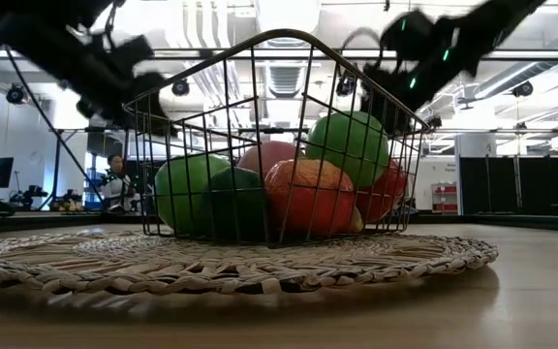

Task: Build produce basket
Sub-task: Put the bottom strawberry into the gold wire basket

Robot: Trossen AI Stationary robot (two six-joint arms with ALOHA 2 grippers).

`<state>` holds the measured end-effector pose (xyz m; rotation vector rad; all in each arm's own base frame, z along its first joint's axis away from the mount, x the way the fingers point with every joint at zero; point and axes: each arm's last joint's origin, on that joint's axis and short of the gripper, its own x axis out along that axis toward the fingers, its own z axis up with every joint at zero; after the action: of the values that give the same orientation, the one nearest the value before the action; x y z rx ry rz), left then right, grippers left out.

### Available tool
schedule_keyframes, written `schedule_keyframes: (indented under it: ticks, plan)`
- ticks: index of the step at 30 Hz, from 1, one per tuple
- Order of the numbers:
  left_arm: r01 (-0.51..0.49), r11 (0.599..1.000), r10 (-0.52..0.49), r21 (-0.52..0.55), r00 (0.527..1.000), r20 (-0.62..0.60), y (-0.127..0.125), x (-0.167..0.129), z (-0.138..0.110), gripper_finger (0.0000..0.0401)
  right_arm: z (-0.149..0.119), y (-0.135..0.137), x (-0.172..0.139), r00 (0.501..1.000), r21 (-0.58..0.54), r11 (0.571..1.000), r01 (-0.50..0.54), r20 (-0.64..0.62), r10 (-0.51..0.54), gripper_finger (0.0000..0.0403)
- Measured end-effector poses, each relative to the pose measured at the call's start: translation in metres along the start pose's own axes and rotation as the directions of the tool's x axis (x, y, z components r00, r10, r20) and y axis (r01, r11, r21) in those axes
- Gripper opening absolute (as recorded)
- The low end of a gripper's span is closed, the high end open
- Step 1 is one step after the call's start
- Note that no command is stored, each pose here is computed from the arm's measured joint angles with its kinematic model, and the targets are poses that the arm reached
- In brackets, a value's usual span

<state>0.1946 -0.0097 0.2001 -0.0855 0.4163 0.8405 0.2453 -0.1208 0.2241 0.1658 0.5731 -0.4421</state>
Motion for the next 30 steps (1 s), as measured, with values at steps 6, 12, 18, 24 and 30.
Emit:
schedule_keyframes:
  ticks: [6, 12, 18, 24, 30]
  plan:
    - [-0.025, 0.996, 0.027, -0.08, 0.999, 0.024, 0.016, 0.025, -0.024, 0.0187, -0.014, -0.036, 0.056, 0.989, 0.061, 0.989, -0.136, 0.066, 0.132, 0.0325]
    - [-0.043, 0.998, 0.049, -0.053, 0.992, 0.112, 0.022, 0.04, -0.035, 0.0187, -0.004, -0.041, 0.113, 0.97, -0.06, 0.97, -0.237, 0.032, 0.239, 0.0325]
    - [-0.069, 0.998, 0.068, 0.001, 0.99, 0.127, 0.019, 0.05, -0.035, 0.0187, 0.02, -0.042, 0.147, 0.901, -0.105, 0.897, -0.429, 0.025, 0.434, 0.0325]
    - [-0.098, 0.994, 0.094, 0.038, 0.99, 0.102, 0.018, 0.058, -0.038, 0.0187, 0.026, -0.047, 0.184, 0.895, -0.002, 0.898, -0.44, -0.076, 0.439, 0.0325]
    - [-0.135, 0.987, 0.129, 0.09, 0.989, 0.07, 0.021, 0.066, -0.044, 0.0187, 0.017, -0.049, 0.205, 0.862, 0.074, 0.89, -0.449, -0.226, 0.454, 0.0325]
